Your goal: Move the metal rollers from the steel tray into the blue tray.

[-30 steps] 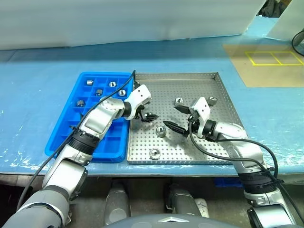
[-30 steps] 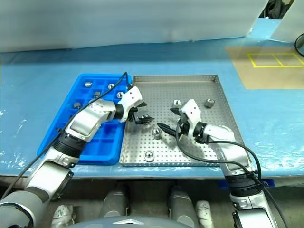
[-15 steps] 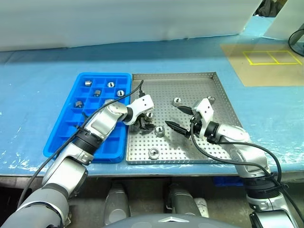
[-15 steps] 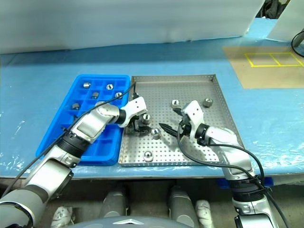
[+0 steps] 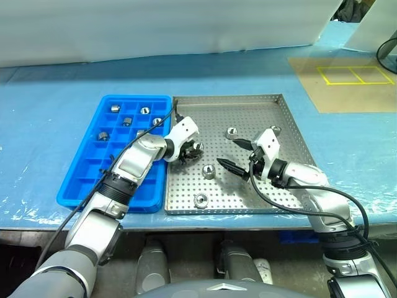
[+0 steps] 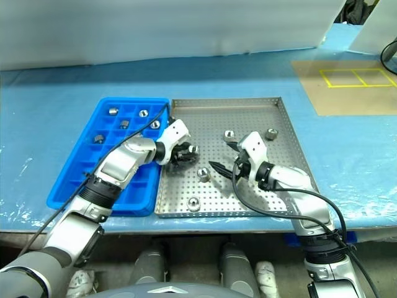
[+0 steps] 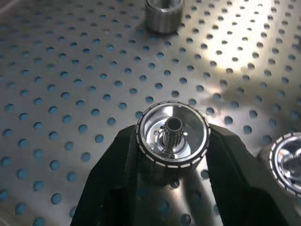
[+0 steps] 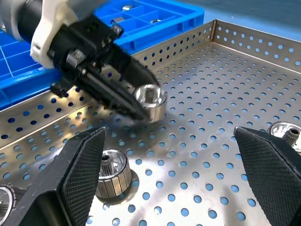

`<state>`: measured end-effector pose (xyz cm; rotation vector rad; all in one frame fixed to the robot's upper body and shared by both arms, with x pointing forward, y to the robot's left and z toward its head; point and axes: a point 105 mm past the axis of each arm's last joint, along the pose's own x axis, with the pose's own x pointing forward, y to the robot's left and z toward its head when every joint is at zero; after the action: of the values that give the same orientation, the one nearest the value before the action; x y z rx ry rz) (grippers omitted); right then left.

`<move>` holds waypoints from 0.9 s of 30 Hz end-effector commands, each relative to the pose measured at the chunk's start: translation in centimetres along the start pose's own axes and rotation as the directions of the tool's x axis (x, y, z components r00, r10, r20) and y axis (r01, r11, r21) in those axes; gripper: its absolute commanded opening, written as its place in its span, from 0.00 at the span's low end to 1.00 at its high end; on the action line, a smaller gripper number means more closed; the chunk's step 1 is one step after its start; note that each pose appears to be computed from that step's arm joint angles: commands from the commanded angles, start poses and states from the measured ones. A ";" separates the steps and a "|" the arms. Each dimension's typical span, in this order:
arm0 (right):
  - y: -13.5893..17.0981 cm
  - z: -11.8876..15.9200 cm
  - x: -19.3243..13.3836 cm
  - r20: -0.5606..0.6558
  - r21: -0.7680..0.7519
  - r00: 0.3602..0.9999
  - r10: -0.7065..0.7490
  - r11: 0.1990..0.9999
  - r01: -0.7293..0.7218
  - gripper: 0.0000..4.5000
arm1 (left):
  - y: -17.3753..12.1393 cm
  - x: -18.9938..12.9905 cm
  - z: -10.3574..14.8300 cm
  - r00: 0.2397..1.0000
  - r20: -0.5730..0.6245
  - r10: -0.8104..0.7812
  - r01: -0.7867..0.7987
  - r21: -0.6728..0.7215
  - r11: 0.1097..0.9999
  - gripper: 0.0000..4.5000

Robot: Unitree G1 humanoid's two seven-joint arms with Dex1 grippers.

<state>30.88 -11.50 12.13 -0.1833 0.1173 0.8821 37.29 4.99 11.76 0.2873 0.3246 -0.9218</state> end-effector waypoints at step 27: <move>0.8 2.8 4.3 0.044 -0.069 0.954 0.297 0.953 -0.294 1.00 | 4.7 -19.9 -6.6 0.286 -0.009 0.958 -0.861 -0.442 0.253 0.38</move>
<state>33.03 -7.36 12.90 -0.1825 0.1132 1.1734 29.61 24.04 12.51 -0.0539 0.0782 0.3228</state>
